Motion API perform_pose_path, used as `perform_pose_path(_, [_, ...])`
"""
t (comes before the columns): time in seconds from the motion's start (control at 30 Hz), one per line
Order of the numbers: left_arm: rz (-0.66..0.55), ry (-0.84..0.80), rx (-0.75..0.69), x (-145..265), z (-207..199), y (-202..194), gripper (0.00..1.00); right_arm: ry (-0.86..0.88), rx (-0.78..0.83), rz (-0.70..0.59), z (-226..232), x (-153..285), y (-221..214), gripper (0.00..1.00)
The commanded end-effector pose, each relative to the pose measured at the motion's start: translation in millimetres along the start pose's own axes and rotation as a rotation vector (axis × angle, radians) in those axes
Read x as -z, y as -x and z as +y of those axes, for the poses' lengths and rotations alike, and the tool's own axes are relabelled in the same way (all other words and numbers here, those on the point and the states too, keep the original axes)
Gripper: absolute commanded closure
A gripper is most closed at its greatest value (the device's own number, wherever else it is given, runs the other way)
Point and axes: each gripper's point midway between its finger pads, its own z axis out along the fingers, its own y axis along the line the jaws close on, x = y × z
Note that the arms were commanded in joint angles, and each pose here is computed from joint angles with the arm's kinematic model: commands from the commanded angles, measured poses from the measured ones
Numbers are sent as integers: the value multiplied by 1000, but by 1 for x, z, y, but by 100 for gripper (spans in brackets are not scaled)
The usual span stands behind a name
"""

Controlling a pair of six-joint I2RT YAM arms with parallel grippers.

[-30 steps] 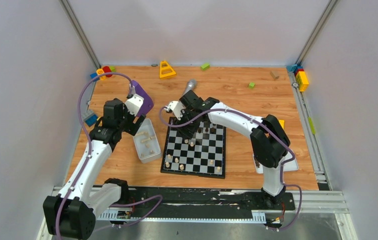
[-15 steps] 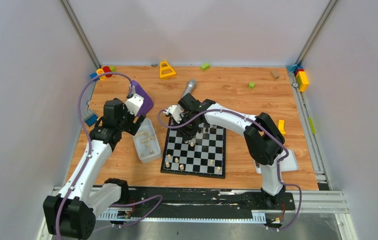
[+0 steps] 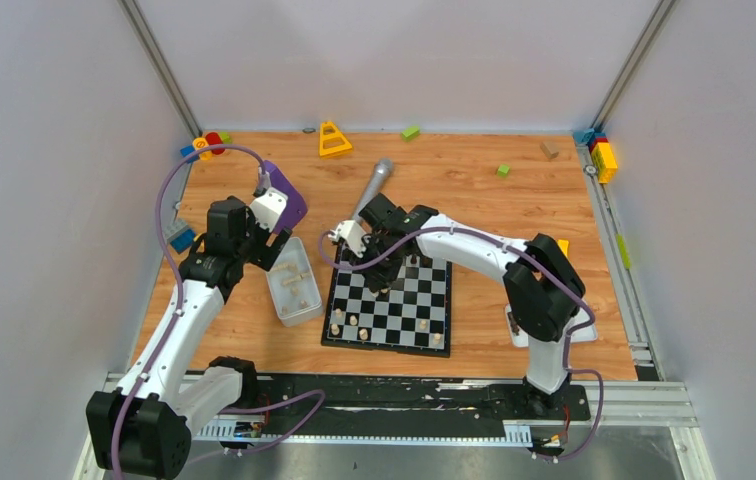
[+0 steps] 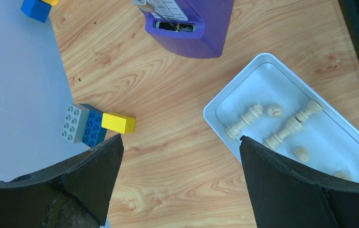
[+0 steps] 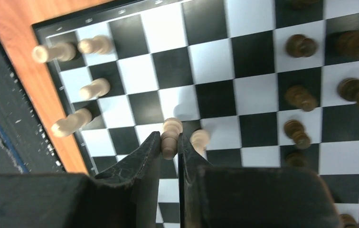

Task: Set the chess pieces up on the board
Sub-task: Pick up the chess piece from the chessboard, then place the chess piece on the chessboard.

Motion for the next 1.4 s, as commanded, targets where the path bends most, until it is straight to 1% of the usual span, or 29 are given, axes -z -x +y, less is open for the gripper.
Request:
perform_pose_path(0.0, [-34,10,22,-1,3,7,0,22,113,-23,33,18,0,100])
perform_pose_path(0.2, [-34,10,22,-1,3,7,0,52,189,35,61,12,-27,100])
perform_pose_path(0.4, [-33,11,23,-1,3,7,0,79,261,74,84,3,-39,100])
perform_pose_path(0.77, [-32,12,23,0,4,7,0,133,306,56,105,-8,-29,100])
perform_pose_path(1.03, [-31,11,23,-1,3,7,0,132,314,11,107,-11,-13,100])
perform_pose_path(1.37, [-29,11,22,-2,3,6,0,112,315,-1,103,-21,-2,100])
